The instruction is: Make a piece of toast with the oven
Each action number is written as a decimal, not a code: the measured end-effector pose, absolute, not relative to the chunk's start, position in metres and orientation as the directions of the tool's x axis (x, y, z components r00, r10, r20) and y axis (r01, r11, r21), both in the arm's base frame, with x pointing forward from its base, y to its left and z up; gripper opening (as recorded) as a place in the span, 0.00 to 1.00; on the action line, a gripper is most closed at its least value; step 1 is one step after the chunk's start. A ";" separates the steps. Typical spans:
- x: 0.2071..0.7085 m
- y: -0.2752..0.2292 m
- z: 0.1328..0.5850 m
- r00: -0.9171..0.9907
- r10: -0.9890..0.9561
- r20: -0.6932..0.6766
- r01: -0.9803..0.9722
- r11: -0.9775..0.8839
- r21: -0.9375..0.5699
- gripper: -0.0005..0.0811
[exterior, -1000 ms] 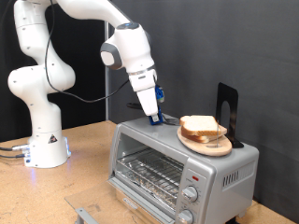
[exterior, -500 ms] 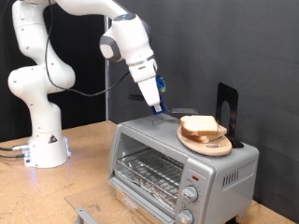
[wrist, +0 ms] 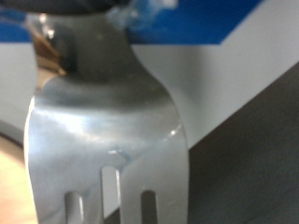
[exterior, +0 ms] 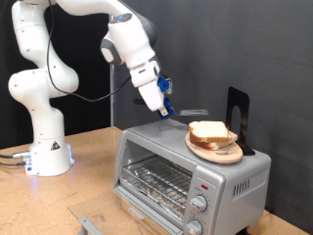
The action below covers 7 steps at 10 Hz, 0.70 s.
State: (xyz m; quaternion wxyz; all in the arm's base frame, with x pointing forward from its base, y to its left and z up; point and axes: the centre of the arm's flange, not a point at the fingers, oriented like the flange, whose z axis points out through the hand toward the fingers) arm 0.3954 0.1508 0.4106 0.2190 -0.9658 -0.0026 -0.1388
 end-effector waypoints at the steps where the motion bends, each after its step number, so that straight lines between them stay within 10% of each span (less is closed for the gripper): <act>1: 0.393 0.141 0.411 0.959 -0.076 0.272 0.052 -0.899 -0.435 0.50; 7: 0.370 0.070 0.411 0.895 -0.232 0.381 -0.049 -0.900 -0.434 0.50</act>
